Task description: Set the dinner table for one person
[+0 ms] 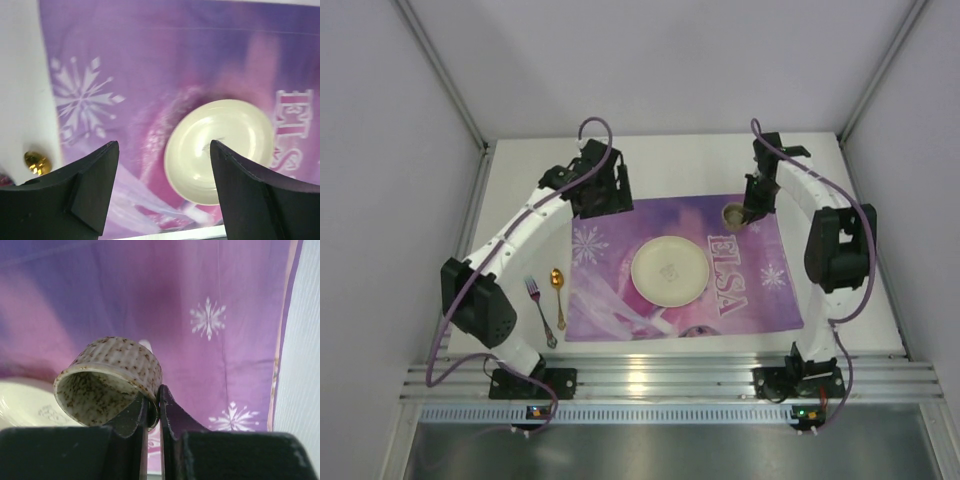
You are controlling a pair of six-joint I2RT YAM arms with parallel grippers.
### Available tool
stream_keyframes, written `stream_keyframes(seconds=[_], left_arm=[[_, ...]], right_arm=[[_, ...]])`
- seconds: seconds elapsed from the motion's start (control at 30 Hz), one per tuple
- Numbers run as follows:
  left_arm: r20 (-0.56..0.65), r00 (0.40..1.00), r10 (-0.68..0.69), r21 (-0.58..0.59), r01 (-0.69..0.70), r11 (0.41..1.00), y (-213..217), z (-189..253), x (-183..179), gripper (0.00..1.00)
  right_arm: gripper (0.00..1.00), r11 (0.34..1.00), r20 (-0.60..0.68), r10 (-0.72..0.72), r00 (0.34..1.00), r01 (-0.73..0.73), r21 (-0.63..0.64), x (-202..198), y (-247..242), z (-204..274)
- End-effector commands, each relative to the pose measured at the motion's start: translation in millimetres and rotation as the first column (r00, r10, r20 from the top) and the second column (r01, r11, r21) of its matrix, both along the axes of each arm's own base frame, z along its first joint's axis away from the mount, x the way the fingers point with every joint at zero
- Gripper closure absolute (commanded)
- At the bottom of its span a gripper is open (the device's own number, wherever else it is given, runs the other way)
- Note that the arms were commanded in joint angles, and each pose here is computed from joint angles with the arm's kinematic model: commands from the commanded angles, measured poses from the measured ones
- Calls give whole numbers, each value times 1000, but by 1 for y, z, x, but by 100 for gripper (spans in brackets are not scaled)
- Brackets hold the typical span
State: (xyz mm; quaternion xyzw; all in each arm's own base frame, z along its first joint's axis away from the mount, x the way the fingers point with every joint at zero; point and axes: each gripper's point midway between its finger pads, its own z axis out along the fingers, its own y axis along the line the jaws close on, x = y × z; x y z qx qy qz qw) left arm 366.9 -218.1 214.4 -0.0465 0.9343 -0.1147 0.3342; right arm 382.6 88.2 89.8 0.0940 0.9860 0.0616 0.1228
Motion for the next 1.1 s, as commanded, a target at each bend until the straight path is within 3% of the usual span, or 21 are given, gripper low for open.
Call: stream_keyframes(seconds=[0.0, 0.33, 0.4, 0.53, 0.7, 0.83, 0.9, 1.07], left_arm=[[12, 998, 63, -13, -62, 998, 33, 3, -15, 21], [-117, 967, 226, 42, -222, 974, 93, -34, -48, 22], [-141, 954, 265, 56, -259, 964, 103, -38, -56, 22], [-224, 896, 382, 122, -363, 924, 133, -63, -75, 23], [-307, 818, 486, 155, -460, 874, 156, -92, -98, 26], [-320, 807, 496, 133, -480, 867, 163, -103, -97, 31], [-304, 802, 515, 168, -487, 857, 172, -109, -97, 34], [-354, 757, 549, 258, -485, 836, 181, -148, -105, 40]], right_arm=[[100, 999, 9, -15, 1000, 15, 37, 28, 3, -3], [99, 998, -49, -52, 997, 54, 29, 58, 6, -35], [90, 998, -58, -54, 997, 55, 23, 57, 5, -38], [55, 999, -59, -36, 998, 38, 24, 56, 5, -37], [35, 999, -21, 4, 1000, -3, 47, 51, 15, -9], [32, 998, 35, 25, 999, -27, 59, 37, 23, 27], [32, 996, 91, 36, 995, -43, 73, 28, 28, 54], [32, 994, 105, 42, 994, -52, 97, -11, 28, 70]])
